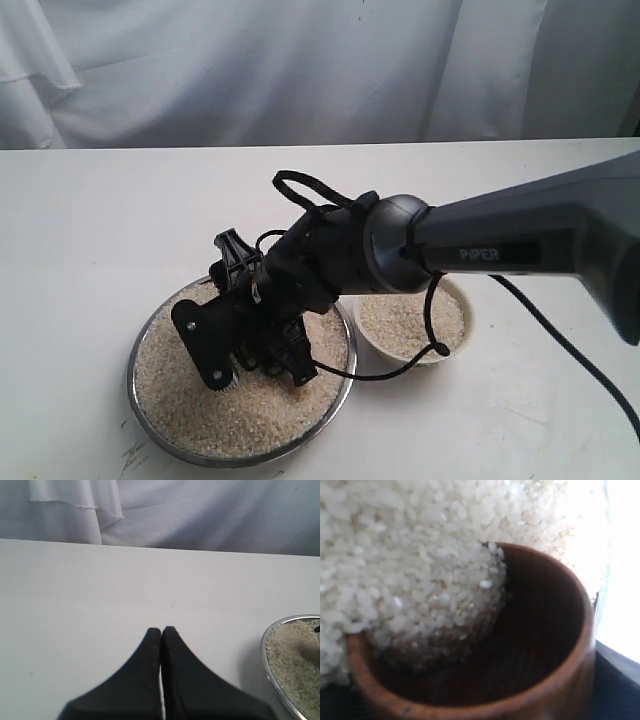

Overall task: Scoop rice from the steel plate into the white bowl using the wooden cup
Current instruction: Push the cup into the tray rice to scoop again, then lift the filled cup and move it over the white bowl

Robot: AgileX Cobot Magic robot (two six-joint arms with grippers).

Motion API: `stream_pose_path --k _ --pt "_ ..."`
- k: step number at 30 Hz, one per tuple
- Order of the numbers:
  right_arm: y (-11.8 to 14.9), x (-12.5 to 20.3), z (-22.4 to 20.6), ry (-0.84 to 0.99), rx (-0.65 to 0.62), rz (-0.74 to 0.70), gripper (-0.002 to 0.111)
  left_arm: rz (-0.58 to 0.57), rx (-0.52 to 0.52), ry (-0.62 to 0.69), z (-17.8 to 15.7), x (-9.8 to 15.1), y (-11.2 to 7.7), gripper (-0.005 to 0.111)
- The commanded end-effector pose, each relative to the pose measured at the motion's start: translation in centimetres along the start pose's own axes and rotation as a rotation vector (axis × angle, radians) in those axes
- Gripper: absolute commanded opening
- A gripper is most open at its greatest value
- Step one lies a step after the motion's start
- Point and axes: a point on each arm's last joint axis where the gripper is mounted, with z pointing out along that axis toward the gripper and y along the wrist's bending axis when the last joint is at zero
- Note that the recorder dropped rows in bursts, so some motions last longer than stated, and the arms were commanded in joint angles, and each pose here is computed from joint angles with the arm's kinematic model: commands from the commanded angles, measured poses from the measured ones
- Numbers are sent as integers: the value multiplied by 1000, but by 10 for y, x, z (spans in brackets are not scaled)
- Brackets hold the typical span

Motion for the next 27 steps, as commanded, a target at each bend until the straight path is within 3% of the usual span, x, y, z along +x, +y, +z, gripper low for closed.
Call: stream_pose_path --k 1,17,27 --pt "-9 1 -7 -33 -3 70 0 1 3 -12 0 0 0 0" --pt "-24 26 -35 -104 -26 207 0 1 3 -12 0 0 0 0" --pt "-32 47 -75 -186 -69 274 0 1 3 -12 0 0 0 0"
